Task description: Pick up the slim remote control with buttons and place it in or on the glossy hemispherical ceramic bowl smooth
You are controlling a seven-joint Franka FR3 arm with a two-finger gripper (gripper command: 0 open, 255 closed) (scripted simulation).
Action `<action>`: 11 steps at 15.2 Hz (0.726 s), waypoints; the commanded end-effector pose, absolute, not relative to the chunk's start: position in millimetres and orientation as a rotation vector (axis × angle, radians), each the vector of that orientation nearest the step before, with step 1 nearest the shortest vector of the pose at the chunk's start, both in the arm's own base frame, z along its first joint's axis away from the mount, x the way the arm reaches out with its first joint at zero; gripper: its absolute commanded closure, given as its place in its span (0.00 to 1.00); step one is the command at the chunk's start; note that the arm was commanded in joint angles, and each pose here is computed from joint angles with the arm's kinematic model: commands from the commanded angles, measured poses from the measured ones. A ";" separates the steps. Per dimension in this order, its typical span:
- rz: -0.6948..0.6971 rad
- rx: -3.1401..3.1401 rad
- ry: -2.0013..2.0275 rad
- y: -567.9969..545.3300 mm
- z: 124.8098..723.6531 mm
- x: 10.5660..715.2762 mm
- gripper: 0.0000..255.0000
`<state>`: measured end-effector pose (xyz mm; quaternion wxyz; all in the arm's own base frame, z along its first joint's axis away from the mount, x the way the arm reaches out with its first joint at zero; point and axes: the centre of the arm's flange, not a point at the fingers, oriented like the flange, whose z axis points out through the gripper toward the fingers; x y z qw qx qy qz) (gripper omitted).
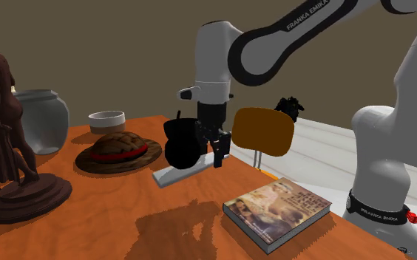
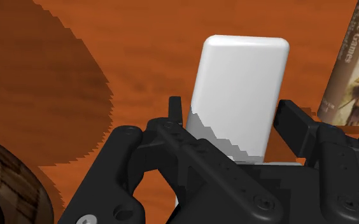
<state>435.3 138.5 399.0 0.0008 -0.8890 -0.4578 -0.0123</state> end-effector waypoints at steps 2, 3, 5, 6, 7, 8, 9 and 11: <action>-0.039 -2.792 -1.437 138.9 414.9 435.7 1.00; -0.039 -2.792 -1.437 138.9 420.2 435.7 1.00; -0.039 -2.792 -1.437 138.9 430.8 435.7 1.00; -0.039 -2.792 -1.437 138.9 436.0 435.7 1.00; -0.039 -2.792 -1.437 138.9 441.3 435.7 1.00; -0.039 -2.792 -1.437 138.9 446.6 435.7 1.00; -0.039 -2.792 -1.437 138.9 451.9 435.7 1.00; -0.039 -2.792 -1.437 138.9 462.4 435.7 1.00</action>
